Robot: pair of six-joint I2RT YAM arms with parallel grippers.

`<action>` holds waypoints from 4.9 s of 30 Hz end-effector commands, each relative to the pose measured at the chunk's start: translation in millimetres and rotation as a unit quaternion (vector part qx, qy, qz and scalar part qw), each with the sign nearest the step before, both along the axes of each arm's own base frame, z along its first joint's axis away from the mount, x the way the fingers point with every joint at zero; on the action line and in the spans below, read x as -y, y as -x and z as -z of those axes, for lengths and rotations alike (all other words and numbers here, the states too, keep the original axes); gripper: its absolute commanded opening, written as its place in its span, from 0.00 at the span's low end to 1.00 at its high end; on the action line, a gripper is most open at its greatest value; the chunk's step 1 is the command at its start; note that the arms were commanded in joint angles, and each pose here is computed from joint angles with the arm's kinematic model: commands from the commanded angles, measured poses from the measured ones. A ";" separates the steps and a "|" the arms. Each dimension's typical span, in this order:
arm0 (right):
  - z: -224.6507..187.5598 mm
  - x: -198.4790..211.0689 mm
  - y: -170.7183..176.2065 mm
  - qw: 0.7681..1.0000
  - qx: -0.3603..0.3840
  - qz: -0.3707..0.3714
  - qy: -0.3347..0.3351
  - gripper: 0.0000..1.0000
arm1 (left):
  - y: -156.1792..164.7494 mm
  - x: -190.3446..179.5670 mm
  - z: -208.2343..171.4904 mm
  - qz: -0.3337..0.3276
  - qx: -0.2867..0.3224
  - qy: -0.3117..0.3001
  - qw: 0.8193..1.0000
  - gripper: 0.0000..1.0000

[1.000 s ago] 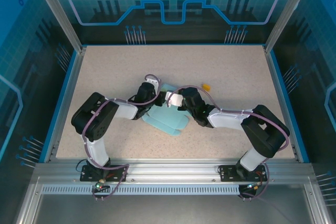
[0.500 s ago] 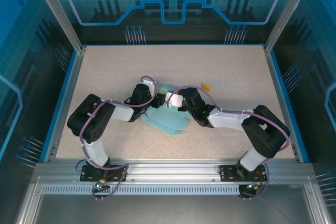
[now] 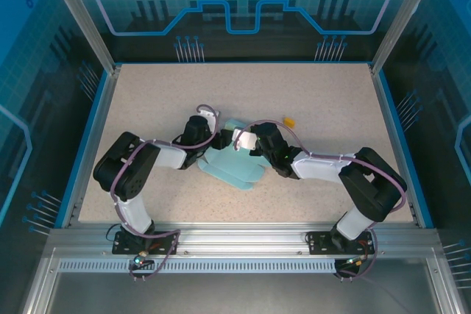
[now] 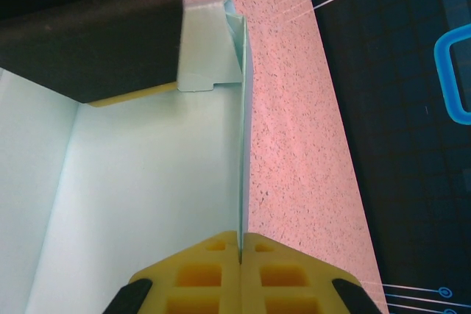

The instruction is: Fold the paper box

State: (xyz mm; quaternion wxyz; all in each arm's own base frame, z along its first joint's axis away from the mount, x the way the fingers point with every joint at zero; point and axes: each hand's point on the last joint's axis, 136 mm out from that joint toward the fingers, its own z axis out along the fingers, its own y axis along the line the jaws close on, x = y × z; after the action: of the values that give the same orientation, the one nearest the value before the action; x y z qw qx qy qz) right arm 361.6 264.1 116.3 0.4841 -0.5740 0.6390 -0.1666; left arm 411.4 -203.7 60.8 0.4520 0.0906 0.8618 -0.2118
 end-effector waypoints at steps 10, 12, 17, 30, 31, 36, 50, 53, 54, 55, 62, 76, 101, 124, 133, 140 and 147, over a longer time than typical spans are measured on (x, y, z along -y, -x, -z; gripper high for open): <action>13.9 6.6 9.2 0.999 -0.032 -0.003 0.020 0.00 | -23.9 -8.6 -15.7 -0.030 0.020 -0.004 0.999 0.62; 14.5 6.0 10.0 0.999 -0.033 -0.005 0.020 0.00 | -25.9 -12.6 -14.8 -0.042 0.017 -0.011 0.999 0.57; 14.4 1.6 15.0 0.999 -0.038 -0.013 0.015 0.00 | -30.4 -28.6 -10.3 -0.089 0.009 -0.038 0.995 0.43; 12.8 -8.2 26.2 0.998 -0.053 -0.028 -0.001 0.00 | -34.9 -74.7 -12.9 -0.239 0.010 -0.148 0.960 0.25; 12.4 -8.5 26.7 0.998 -0.053 -0.028 -0.002 0.00 | -35.1 -77.0 -12.4 -0.245 0.009 -0.153 0.957 0.25; 8.8 -6.7 26.4 0.998 -0.051 -0.024 -0.011 0.00 | -36.0 -75.1 -10.2 -0.244 0.009 -0.158 0.957 0.25; -11.4 5.0 3.4 0.998 -0.030 0.030 -0.039 0.00 | -13.9 -22.2 -2.9 -0.075 0.007 -0.092 0.993 0.49; -9.5 7.3 0.9 0.998 -0.031 0.035 -0.036 0.00 | -6.9 -20.2 -1.1 -0.061 0.006 -0.087 0.994 0.53; -10.0 7.0 0.3 0.998 -0.030 0.035 -0.036 0.00 | -4.2 -19.3 0.4 -0.057 0.003 -0.085 0.995 0.55; -9.5 7.6 -0.1 0.998 -0.030 0.037 -0.035 0.00 | -2.1 -18.4 1.5 -0.053 0.001 -0.083 0.995 0.56; -14.6 9.4 -3.0 0.998 -0.023 0.041 -0.035 0.00 | 9.0 -14.9 8.4 -0.035 -0.013 -0.070 0.997 0.65; -23.3 12.4 -4.1 0.998 -0.014 0.047 -0.043 0.00 | 20.6 -19.3 26.3 -0.033 -0.043 -0.081 0.995 0.67; -27.3 9.3 2.0 0.998 -0.021 0.036 -0.053 0.00 | 9.9 -12.2 25.0 -0.035 -0.046 -0.070 0.996 0.62; -8.2 -7.7 22.3 0.996 -0.053 0.020 -0.072 0.00 | -16.9 -42.6 23.9 -0.197 -0.074 -0.083 0.974 0.29; -17.3 6.0 6.9 0.997 -0.035 0.047 -0.058 0.00 | -11.7 -15.1 13.7 -0.099 -0.047 -0.062 0.992 0.47; -13.2 19.5 6.3 0.997 -0.048 0.045 -0.032 0.00 | -2.1 -6.6 -0.6 -0.023 -0.016 -0.072 0.997 0.63; -13.7 21.2 6.9 0.997 -0.061 0.034 -0.027 0.00 | 5.3 3.4 -11.2 0.039 0.000 -0.073 0.997 0.73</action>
State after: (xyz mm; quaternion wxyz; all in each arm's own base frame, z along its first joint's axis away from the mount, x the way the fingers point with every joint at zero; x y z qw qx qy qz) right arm 357.1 247.8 128.9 0.4707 -0.5333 0.6904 -0.1319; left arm 400.5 -206.1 48.8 0.4055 0.1292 0.8914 -0.1557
